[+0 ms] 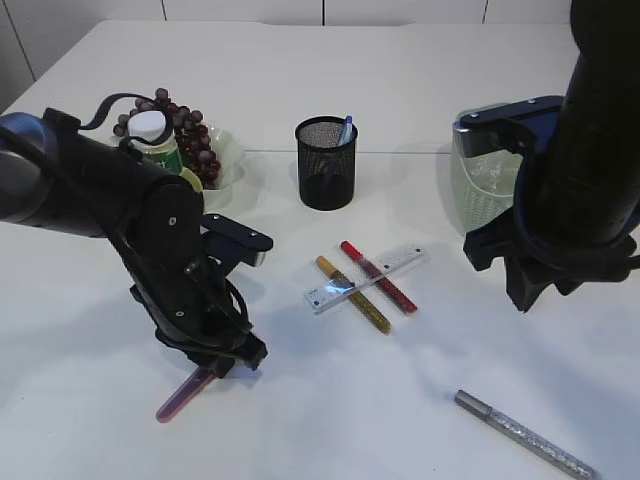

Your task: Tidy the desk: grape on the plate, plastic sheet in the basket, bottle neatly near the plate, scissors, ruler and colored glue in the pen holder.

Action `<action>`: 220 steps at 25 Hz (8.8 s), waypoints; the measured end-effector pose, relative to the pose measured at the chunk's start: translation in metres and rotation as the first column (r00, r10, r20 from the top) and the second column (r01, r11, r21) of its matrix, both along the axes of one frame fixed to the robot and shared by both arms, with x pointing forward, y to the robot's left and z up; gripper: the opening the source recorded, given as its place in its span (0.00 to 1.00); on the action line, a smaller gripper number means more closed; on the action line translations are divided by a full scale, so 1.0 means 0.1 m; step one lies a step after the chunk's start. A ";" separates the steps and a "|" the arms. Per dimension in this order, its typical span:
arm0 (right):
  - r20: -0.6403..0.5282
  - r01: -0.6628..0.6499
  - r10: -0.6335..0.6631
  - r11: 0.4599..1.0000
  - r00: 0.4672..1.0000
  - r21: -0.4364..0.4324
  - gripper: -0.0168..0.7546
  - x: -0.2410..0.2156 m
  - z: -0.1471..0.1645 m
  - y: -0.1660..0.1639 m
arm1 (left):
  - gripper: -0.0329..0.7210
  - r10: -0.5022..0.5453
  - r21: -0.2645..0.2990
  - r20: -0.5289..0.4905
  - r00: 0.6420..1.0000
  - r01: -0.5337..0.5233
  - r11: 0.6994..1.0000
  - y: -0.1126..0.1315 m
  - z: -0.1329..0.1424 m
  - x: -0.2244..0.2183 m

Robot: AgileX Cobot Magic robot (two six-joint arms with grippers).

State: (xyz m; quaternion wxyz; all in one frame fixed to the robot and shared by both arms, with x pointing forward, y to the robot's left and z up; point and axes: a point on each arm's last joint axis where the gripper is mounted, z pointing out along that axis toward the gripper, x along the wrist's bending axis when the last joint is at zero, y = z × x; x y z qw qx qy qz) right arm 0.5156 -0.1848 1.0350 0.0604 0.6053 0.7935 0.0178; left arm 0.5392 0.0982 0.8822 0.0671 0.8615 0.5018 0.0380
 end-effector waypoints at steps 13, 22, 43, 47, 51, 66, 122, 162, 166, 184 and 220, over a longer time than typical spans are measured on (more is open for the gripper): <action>-0.003 0.000 0.000 1.000 1.000 -0.003 0.47 0.00 0.00 0.00 | 0.30 0.001 -0.002 0.001 1.000 -0.001 1.000 0.00 0.00 0.00; -0.004 0.000 0.000 1.000 1.000 -0.004 0.47 0.00 0.00 0.00 | 0.30 -0.003 0.001 0.004 1.000 0.003 1.000 0.00 0.00 0.00; -0.007 0.000 0.000 1.000 1.000 -0.005 0.47 -0.01 0.00 0.00 | 0.26 -0.006 0.001 0.008 1.000 0.006 1.000 0.00 0.00 0.01; -0.007 0.000 0.000 1.000 1.000 -0.005 0.47 -0.01 0.00 0.00 | 0.26 -0.006 -0.016 0.033 0.999 0.007 1.000 -0.01 0.03 0.03; -0.009 0.000 0.000 1.000 1.000 -0.006 0.47 -0.01 0.00 -0.01 | 0.26 -0.004 -0.057 0.093 0.996 0.009 0.998 -0.03 0.19 0.05; -0.009 -0.004 0.004 1.000 1.000 -0.006 0.47 -0.01 0.00 -0.01 | 0.27 0.034 -0.233 0.351 0.936 0.052 0.971 -0.08 0.84 0.11; 0.032 -0.044 0.049 0.990 0.998 -0.132 0.47 0.04 0.01 -0.11 | 0.28 0.356 -0.501 0.849 0.390 0.379 0.778 -0.65 1.26 1.46; 0.035 -0.044 0.049 0.991 0.998 -0.128 0.47 0.04 0.01 -0.11 | 0.43 0.290 -0.481 0.803 0.521 0.277 0.832 -0.52 1.43 1.40; 0.035 -0.044 0.049 0.991 0.998 -0.128 0.47 0.04 0.01 -0.11 | 0.43 0.249 -0.464 0.734 0.631 0.199 0.863 -0.41 1.71 1.22; 0.025 -0.061 0.064 0.989 0.998 -0.134 0.47 0.03 0.01 -0.11 | 0.43 0.066 -0.199 0.433 0.899 0.024 0.980 0.25 2.61 0.18; -0.090 0.774 -0.813 0.504 0.575 0.384 0.52 0.83 -0.62 0.45 | 0.43 0.354 -0.133 0.172 0.919 -0.334 0.933 1.42 1.45 -0.60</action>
